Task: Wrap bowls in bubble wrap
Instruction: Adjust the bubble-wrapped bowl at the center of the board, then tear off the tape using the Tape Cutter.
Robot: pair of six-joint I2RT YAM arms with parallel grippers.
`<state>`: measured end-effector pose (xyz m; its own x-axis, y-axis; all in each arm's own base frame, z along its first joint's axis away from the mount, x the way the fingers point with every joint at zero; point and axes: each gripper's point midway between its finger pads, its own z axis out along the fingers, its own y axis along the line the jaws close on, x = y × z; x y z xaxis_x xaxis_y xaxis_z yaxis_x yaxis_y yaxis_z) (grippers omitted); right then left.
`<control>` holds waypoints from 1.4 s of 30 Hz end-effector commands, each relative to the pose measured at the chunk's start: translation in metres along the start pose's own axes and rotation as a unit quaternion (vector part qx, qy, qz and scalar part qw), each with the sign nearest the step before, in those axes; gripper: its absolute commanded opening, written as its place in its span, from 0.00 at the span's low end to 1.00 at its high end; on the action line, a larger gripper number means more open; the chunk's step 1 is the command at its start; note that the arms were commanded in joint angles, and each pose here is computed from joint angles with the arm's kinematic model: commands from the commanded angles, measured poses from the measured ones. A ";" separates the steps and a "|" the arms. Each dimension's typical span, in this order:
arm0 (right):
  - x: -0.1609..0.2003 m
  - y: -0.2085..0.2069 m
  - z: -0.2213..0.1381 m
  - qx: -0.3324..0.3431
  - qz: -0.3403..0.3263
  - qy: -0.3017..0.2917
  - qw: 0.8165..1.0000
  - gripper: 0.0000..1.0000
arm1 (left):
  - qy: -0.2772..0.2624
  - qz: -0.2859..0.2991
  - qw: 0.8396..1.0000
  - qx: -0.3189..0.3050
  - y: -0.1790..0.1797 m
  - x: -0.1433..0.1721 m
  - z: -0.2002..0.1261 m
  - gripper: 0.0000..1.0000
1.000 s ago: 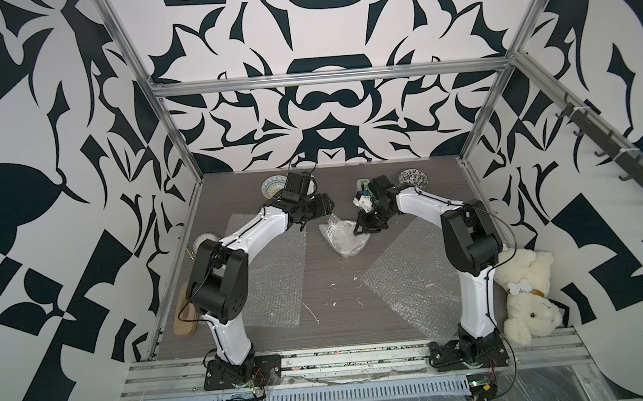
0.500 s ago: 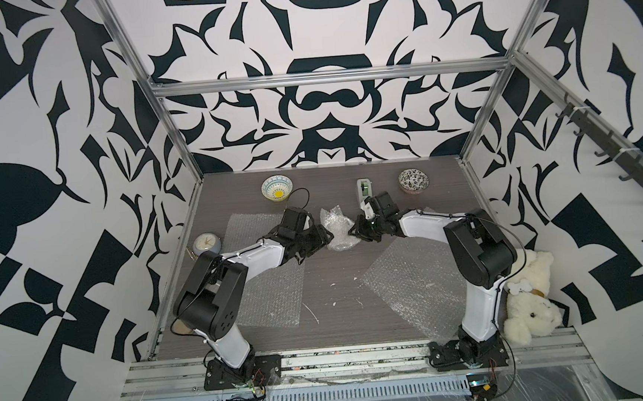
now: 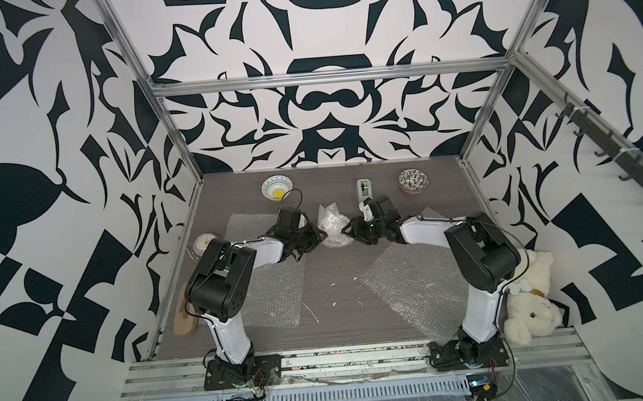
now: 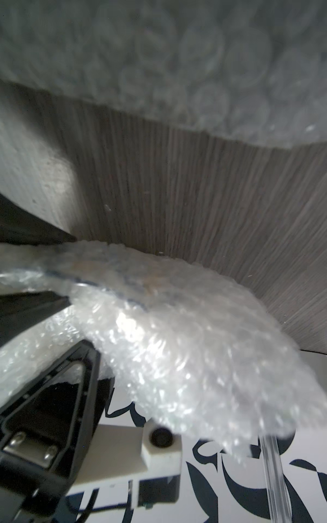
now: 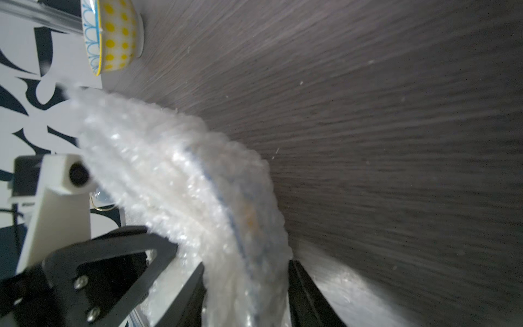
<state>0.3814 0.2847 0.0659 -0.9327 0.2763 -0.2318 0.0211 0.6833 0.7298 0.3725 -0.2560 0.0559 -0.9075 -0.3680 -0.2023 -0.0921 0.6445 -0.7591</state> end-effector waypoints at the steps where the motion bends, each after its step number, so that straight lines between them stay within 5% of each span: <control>1: -0.013 0.033 -0.030 -0.040 -0.044 -0.018 0.998 0.53 | 0.013 0.015 1.000 -0.009 0.004 -0.001 0.004 0.30; 9: -0.043 0.039 -0.068 -0.019 -0.096 -0.035 0.995 0.53 | 0.018 0.062 0.997 -0.040 -0.006 -0.013 0.000 0.30; 17: -0.137 -0.035 -0.119 0.058 -0.033 -0.110 0.992 0.38 | 0.027 0.088 0.993 -0.077 0.004 -0.013 -0.001 0.31; 25: -0.174 -0.043 -0.076 0.002 -0.028 -0.065 0.997 0.23 | 0.030 0.088 0.992 -0.082 0.007 -0.015 0.003 0.31; 42: -0.187 -0.042 -0.027 -0.036 -0.030 -0.029 0.998 0.28 | 0.037 0.089 0.992 -0.085 0.006 -0.017 0.008 0.32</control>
<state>0.5362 0.1777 0.0661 -0.9217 0.2945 -0.2524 0.0103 0.6690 0.7432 0.3925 -0.2535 0.0590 -0.9330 -0.2090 -0.2928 0.0200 0.7824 -0.6224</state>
